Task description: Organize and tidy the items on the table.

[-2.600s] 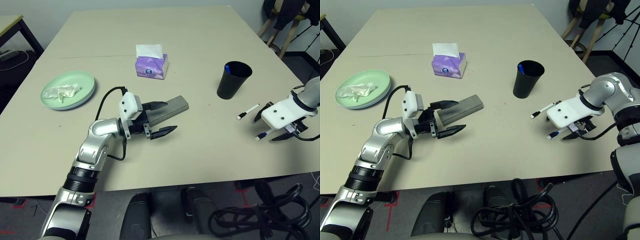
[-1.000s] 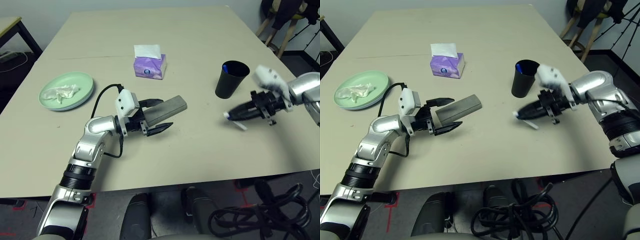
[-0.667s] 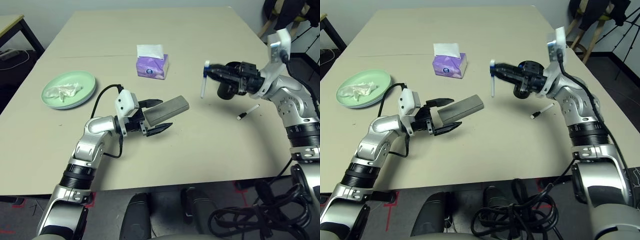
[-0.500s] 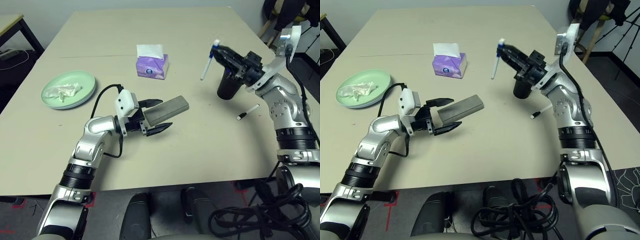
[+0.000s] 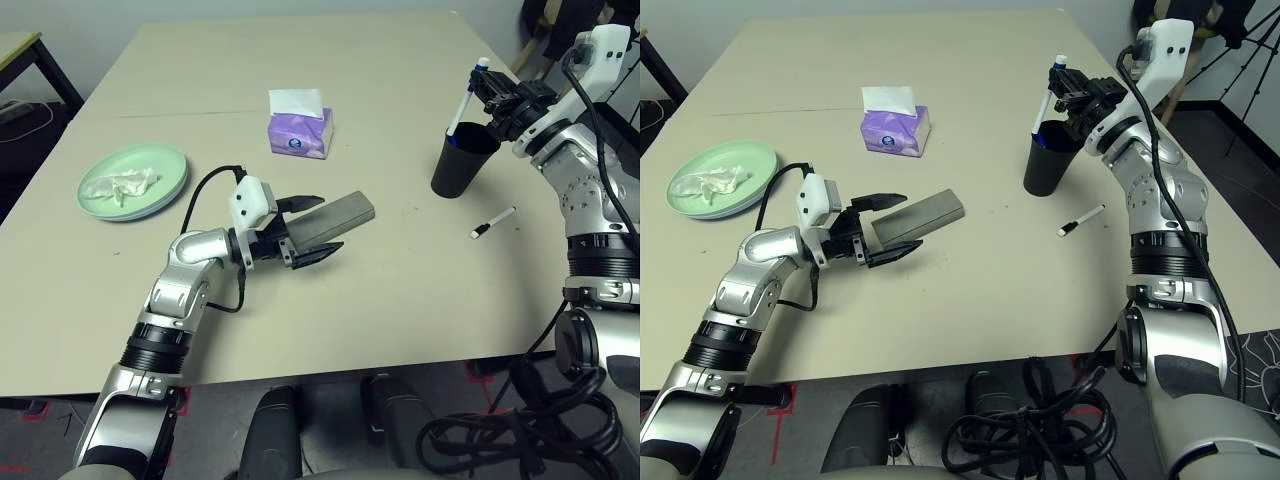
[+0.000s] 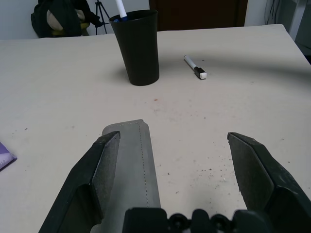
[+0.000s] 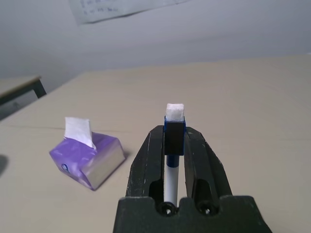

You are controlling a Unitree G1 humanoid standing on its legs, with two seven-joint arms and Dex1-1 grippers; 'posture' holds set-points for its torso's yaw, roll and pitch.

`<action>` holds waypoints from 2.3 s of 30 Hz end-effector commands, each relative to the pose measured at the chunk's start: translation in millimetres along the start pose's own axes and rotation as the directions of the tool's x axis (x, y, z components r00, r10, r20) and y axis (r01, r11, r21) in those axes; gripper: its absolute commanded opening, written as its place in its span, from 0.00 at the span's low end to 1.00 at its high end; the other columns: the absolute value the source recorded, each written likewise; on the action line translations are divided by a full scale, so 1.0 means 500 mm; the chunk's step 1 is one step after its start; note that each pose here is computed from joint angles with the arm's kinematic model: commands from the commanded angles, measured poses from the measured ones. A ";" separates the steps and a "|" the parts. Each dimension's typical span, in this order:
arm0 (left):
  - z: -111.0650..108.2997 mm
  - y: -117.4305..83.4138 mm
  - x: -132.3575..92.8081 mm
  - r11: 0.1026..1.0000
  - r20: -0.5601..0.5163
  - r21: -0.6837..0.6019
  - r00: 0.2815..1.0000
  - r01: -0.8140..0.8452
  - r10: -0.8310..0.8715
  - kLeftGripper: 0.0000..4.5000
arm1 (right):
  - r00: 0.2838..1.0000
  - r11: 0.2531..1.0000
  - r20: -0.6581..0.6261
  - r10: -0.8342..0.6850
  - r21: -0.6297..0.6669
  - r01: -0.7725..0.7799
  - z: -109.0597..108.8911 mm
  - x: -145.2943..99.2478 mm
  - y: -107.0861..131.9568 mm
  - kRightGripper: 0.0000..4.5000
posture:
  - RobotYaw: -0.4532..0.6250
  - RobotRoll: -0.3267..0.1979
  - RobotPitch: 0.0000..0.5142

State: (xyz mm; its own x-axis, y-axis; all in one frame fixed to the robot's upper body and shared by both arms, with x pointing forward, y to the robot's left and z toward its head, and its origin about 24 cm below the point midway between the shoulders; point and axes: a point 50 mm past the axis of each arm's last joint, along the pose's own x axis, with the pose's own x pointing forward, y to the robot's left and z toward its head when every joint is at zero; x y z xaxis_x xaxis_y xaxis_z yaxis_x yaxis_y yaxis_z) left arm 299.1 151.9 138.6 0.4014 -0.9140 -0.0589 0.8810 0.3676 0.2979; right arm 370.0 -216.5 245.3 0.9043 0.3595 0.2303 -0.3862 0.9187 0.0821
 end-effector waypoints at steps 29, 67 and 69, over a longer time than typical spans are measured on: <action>-0.004 -0.001 0.002 1.000 -0.012 0.004 1.000 0.010 -0.010 1.00 | 0.995 0.992 -0.094 -0.032 -0.121 0.020 -0.010 -0.027 -0.005 0.99 | 0.45 0.62 0.20; -0.002 -0.045 -0.005 0.999 0.004 -0.011 0.999 -0.047 0.047 1.00 | 0.083 -0.096 -0.996 0.031 -0.085 -0.992 -0.067 -0.076 -0.062 0.99 | 0.53 0.62 0.37; -0.004 -0.048 -0.005 0.999 0.005 -0.017 0.999 -0.052 0.052 1.00 | 0.089 -0.139 -0.996 0.014 -0.090 -0.986 -0.066 -0.070 -0.057 0.99 | 0.54 0.62 0.39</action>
State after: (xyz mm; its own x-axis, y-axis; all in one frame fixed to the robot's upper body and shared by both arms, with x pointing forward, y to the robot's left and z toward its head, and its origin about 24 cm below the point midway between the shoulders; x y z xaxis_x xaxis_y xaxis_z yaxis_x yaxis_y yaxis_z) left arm 281.1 148.9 129.9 0.4524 -0.8910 -0.0377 0.8600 0.4247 0.2828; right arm 355.2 -250.4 204.4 0.2618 0.2319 -0.9369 -0.8322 -0.4373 -0.3408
